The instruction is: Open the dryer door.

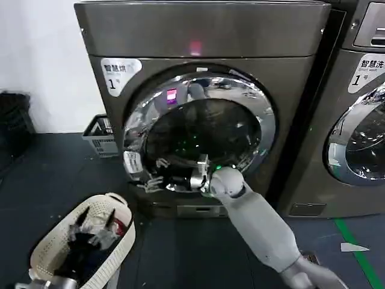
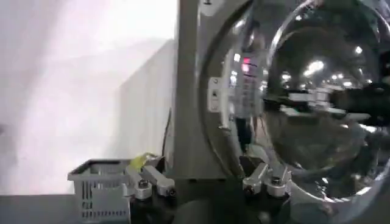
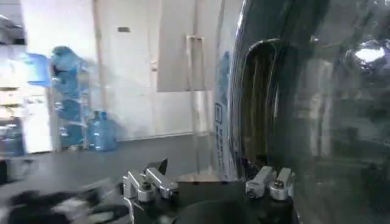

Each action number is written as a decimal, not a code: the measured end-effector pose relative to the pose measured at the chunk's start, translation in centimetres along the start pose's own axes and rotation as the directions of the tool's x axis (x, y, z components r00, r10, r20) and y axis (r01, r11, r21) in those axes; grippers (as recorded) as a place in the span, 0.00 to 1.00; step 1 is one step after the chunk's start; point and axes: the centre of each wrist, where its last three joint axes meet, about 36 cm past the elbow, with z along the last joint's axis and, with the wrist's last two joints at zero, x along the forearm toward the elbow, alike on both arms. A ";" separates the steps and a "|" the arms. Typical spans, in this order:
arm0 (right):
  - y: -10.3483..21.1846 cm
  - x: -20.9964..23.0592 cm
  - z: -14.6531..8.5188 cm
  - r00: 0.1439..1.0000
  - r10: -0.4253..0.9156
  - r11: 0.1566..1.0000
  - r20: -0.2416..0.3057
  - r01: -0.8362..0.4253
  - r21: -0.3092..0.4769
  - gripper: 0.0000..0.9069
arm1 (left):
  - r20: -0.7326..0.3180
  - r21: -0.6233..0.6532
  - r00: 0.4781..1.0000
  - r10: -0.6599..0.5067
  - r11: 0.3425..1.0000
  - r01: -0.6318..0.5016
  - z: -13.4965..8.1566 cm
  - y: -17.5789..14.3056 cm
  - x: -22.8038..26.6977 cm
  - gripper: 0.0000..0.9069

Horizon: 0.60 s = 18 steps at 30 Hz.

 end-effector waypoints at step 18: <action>2.8 7.7 1.8 0.965 -0.258 0.966 -0.042 0.259 0.007 1.00 | 0.109 0.064 0.985 0.130 0.988 -0.138 -3.1 9.4 -9.1 1.00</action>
